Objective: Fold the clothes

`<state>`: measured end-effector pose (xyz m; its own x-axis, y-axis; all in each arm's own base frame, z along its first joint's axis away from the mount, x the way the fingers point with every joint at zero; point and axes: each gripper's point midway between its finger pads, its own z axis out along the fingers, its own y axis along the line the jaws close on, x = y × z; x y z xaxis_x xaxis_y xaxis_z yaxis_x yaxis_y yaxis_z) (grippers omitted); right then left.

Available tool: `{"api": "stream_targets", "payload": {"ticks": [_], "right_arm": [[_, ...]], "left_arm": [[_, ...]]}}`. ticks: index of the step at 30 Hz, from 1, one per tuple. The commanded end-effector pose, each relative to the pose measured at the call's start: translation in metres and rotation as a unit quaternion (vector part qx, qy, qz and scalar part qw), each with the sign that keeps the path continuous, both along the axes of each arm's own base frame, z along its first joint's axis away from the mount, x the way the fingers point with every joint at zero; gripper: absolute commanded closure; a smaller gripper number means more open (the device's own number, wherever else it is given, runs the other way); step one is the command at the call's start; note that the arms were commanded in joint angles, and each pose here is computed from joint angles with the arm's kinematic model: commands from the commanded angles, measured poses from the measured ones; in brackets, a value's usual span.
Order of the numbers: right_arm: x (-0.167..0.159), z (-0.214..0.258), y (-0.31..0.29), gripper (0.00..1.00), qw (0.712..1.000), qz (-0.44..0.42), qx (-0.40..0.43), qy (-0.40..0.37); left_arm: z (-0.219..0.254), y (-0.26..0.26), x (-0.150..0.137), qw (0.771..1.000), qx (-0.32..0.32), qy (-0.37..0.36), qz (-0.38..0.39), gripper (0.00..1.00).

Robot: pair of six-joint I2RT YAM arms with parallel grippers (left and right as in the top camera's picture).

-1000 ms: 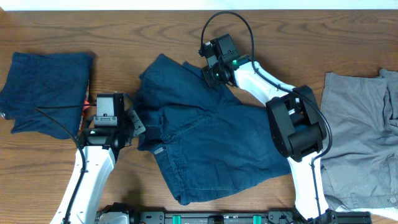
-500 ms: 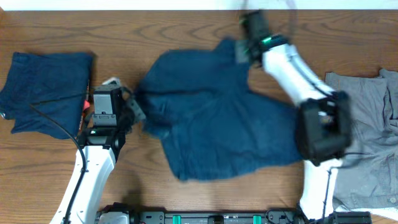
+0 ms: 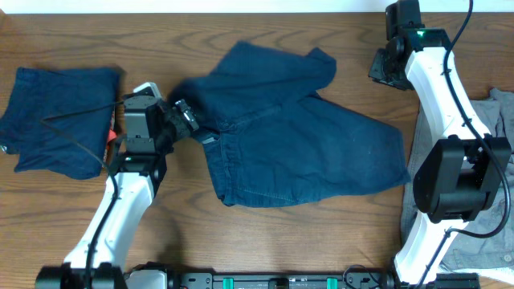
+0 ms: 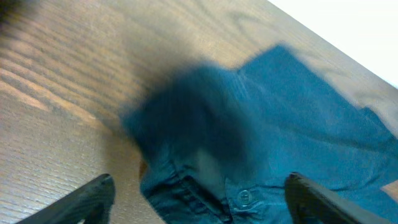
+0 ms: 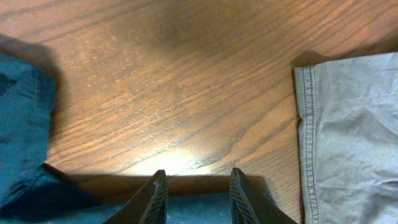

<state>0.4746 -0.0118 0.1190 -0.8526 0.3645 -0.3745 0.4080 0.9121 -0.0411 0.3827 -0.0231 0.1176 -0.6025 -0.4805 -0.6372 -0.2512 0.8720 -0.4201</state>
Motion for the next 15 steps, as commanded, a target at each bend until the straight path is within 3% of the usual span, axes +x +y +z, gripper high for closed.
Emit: {"api": "stream_targets", "payload": {"ticks": [1, 4, 6, 10, 15], "right_arm": [[0.004, -0.001, 0.021, 0.64, 0.997, 0.064, 0.036, 0.0], [0.015, 0.004, 0.056, 0.55, 0.98, 0.178, 0.089, -0.024], [0.018, 0.007, 0.071, 0.53, 0.969, 0.22, 0.109, -0.036], [0.021, 0.008, 0.076, 0.52, 0.967, 0.227, 0.107, -0.043], [0.026, 0.01, 0.085, 0.51, 0.965, 0.236, 0.105, -0.054]], "left_arm": [[-0.01, 0.004, 0.003, 1.0, 0.011, 0.011, 0.002, 0.05], [-0.012, 0.0, 0.003, 1.0, 0.003, 0.014, -0.007, 0.04], [-0.01, -0.02, -0.004, 0.998, -0.038, 0.021, -0.049, 0.04], [-0.019, -0.066, -0.034, 0.98, -0.124, 0.079, -0.137, 0.04], [-0.057, -0.093, -0.084, 0.957, -0.124, 0.202, -0.166, 0.04]]}}
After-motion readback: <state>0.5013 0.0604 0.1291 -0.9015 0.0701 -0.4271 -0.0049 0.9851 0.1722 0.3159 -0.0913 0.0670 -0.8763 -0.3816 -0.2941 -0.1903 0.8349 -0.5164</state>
